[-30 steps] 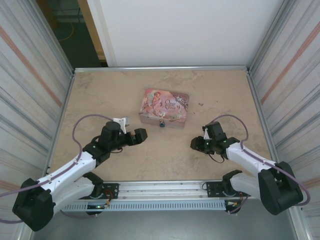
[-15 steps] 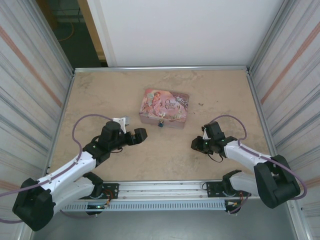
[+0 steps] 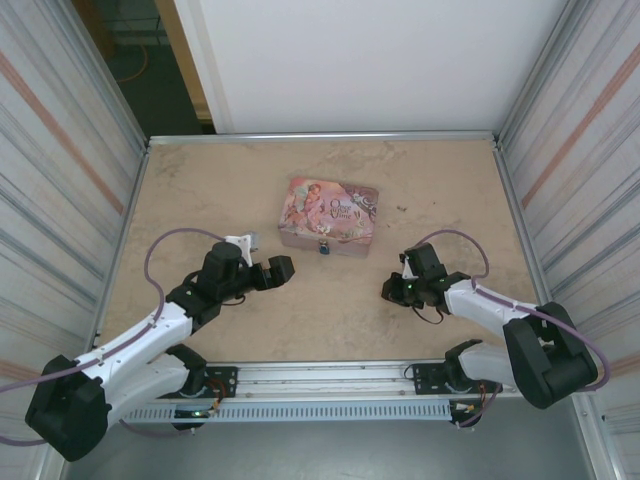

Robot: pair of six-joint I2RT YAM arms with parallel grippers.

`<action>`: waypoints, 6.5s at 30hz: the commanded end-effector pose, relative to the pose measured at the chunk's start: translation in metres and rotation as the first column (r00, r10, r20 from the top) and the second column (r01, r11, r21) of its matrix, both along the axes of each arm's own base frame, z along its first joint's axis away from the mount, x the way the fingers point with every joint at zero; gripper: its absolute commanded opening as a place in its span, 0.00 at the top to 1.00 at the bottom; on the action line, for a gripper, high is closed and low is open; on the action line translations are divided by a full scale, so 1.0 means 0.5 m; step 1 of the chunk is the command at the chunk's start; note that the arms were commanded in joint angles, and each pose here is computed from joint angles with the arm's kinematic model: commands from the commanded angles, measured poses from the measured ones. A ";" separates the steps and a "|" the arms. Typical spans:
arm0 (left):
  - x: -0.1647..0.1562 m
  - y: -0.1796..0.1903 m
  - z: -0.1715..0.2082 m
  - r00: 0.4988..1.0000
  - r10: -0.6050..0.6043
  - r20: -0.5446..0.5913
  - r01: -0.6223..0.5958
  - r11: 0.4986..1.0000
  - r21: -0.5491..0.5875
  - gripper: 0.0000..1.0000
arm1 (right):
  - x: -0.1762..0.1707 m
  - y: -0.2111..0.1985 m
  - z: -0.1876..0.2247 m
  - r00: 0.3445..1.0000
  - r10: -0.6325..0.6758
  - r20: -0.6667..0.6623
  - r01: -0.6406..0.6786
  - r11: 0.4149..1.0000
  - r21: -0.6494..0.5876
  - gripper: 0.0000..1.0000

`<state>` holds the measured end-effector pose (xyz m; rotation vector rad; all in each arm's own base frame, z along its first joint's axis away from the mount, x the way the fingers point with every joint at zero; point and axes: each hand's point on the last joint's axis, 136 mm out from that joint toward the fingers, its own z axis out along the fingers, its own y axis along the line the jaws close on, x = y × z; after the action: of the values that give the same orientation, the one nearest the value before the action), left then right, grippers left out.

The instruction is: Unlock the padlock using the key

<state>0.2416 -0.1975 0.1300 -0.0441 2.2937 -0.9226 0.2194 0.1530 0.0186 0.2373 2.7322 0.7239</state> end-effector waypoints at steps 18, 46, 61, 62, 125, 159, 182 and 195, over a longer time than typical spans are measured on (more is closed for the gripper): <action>-0.024 -0.060 0.210 0.922 -0.248 0.297 0.265 0.964 -0.017 0.04 | 0.029 0.074 0.214 0.873 0.263 0.411 -0.307 0.951 0.044 0.99; -0.099 -0.200 0.393 0.643 -0.580 0.500 0.713 0.691 -0.115 0.40 | -0.064 0.258 0.560 0.341 0.454 0.823 -0.770 0.637 -0.033 0.99; -0.109 -0.220 0.383 0.621 -0.610 0.492 0.738 0.667 -0.105 0.53 | -0.069 0.298 0.580 0.307 0.462 0.832 -0.800 0.599 -0.037 0.99; -0.109 -0.220 0.383 0.619 -0.610 0.494 0.738 0.666 -0.103 0.56 | -0.071 0.301 0.580 0.304 0.465 0.832 -0.804 0.593 -0.038 0.99; -0.084 -0.189 0.379 0.692 -0.517 0.504 0.625 0.778 -0.060 1.00 | -0.077 0.315 0.553 0.440 0.402 0.803 -0.792 0.595 0.136 0.79; -0.076 -0.185 0.378 0.708 -0.496 0.504 0.602 0.796 -0.063 1.00 | -0.059 0.320 0.541 0.472 0.394 0.789 -0.770 0.620 0.151 0.94; -0.063 -0.136 0.368 0.756 -0.402 0.516 0.496 0.867 -0.051 0.37 | -0.032 0.266 0.488 0.509 0.453 0.733 -0.695 0.718 0.039 1.00; -0.019 -0.071 0.147 0.883 -0.327 0.335 0.303 0.945 0.124 0.14 | 0.074 0.220 0.366 0.697 0.406 0.591 -0.560 0.823 0.096 0.99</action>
<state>0.2232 -0.2417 0.2286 0.5288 1.9749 -1.0107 0.2493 0.2648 0.2171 -0.6362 2.0790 1.0897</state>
